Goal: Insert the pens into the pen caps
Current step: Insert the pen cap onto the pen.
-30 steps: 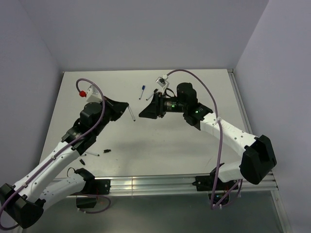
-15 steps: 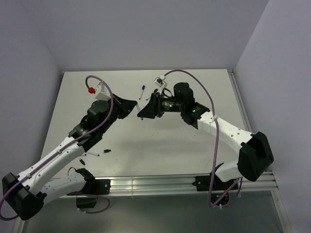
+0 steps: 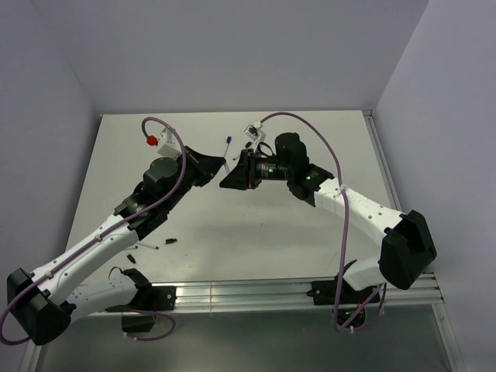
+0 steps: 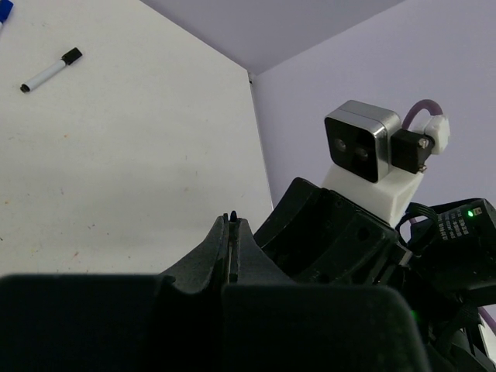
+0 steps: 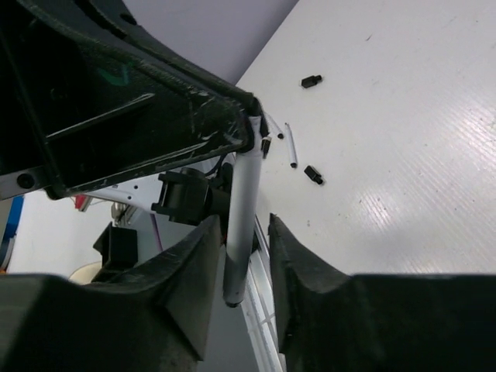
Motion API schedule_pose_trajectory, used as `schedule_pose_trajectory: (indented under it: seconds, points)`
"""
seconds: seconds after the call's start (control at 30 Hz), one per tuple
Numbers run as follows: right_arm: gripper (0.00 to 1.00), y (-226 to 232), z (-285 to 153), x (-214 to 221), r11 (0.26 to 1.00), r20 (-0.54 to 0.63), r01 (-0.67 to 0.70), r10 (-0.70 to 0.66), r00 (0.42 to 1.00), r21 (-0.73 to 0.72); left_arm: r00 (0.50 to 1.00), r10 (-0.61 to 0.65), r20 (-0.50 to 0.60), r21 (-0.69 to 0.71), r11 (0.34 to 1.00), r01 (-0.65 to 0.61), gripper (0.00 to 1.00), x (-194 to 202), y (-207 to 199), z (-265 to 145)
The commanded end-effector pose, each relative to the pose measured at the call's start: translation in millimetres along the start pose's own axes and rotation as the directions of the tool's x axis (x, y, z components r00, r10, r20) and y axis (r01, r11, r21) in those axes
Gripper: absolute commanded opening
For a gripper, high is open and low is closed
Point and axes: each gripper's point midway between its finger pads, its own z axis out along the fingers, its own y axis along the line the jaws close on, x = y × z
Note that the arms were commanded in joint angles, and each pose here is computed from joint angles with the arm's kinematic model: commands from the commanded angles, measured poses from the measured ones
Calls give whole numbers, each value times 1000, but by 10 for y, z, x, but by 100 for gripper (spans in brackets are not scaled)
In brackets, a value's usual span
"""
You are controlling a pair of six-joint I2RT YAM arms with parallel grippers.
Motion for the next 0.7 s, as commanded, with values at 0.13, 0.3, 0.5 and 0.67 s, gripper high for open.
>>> schedule_pose_trajectory:
  seconds: [0.13, 0.3, 0.5, 0.67]
  points:
    - [36, 168, -36, -240, 998, 63, 69, -69, 996, 8, 1000, -6, 13, 117, 993, 4, 0, -81, -363, -79]
    - [35, 161, -59, -256, 997, 76, 71, -73, 994, 23, 1000, 1, 6, 117, 993, -2, 0, -39, -356, -110]
    - [27, 155, -84, -265, 997, 82, 74, -77, 994, 36, 1000, 2, -10, 106, 994, -1, 0, 34, -318, -101]
    - [10, 139, -107, -267, 995, 87, 80, -85, 993, 53, 1000, -1, -11, 106, 994, 2, 0, 50, -307, -98]
